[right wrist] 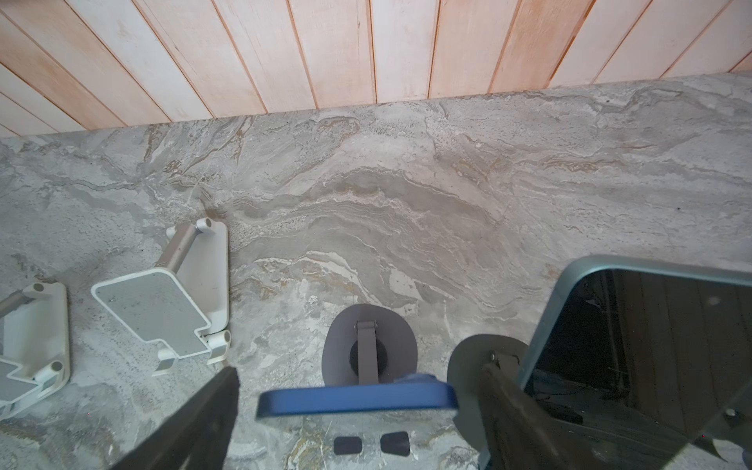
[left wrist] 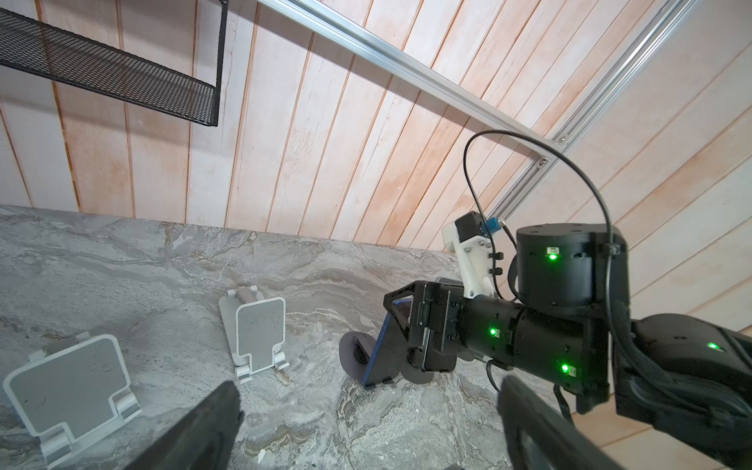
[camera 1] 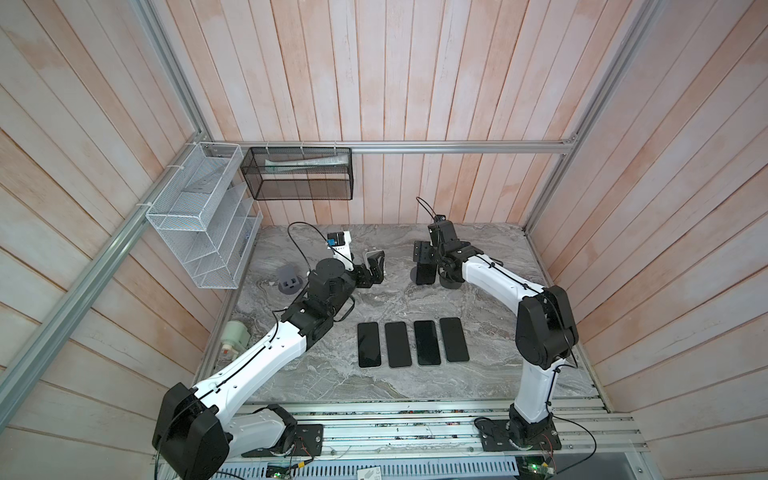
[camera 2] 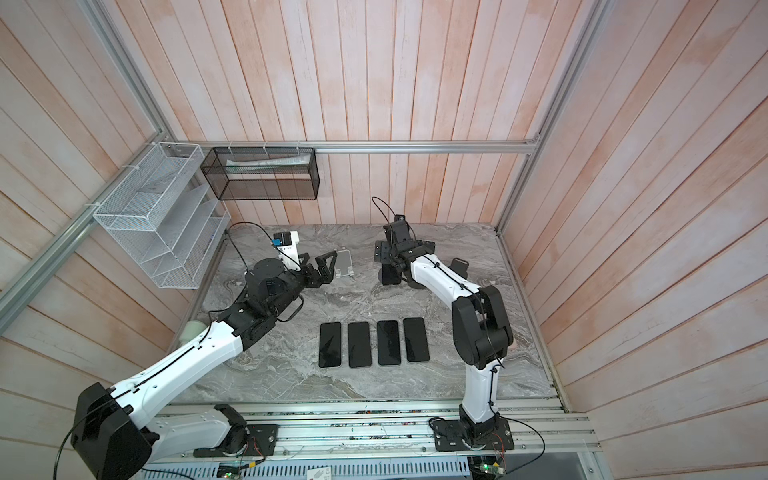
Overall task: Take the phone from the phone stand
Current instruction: 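Close the right gripper on the blue-edged phone and lift it off its stand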
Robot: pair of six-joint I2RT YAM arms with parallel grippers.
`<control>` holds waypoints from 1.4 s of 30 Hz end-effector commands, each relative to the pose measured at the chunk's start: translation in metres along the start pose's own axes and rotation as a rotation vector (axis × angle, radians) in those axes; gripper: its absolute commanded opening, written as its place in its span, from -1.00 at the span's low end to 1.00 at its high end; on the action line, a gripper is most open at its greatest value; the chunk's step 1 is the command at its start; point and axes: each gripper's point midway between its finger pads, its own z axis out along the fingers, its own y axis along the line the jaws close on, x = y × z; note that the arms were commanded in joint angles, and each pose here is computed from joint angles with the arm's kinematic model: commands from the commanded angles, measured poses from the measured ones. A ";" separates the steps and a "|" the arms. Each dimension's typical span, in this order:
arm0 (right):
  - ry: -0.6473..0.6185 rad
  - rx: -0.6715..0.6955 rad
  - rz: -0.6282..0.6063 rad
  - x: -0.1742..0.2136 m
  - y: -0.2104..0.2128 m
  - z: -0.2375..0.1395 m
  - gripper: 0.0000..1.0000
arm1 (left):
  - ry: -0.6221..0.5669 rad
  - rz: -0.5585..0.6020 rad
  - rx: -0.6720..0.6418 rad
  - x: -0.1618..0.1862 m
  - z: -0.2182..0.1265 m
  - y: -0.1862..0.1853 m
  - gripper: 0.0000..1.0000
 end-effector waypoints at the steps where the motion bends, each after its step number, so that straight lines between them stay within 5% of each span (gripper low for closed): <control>1: 0.008 0.011 0.013 0.008 -0.001 0.011 0.83 | -0.028 -0.008 0.016 -0.015 -0.004 -0.005 1.00; 21: 0.003 0.032 -0.011 0.015 0.003 0.018 0.58 | -0.060 -0.008 0.009 -0.025 -0.011 -0.001 1.00; 42: -0.105 0.015 -0.088 -0.018 0.016 -0.041 0.47 | -0.064 -0.015 0.007 -0.027 -0.010 0.002 1.00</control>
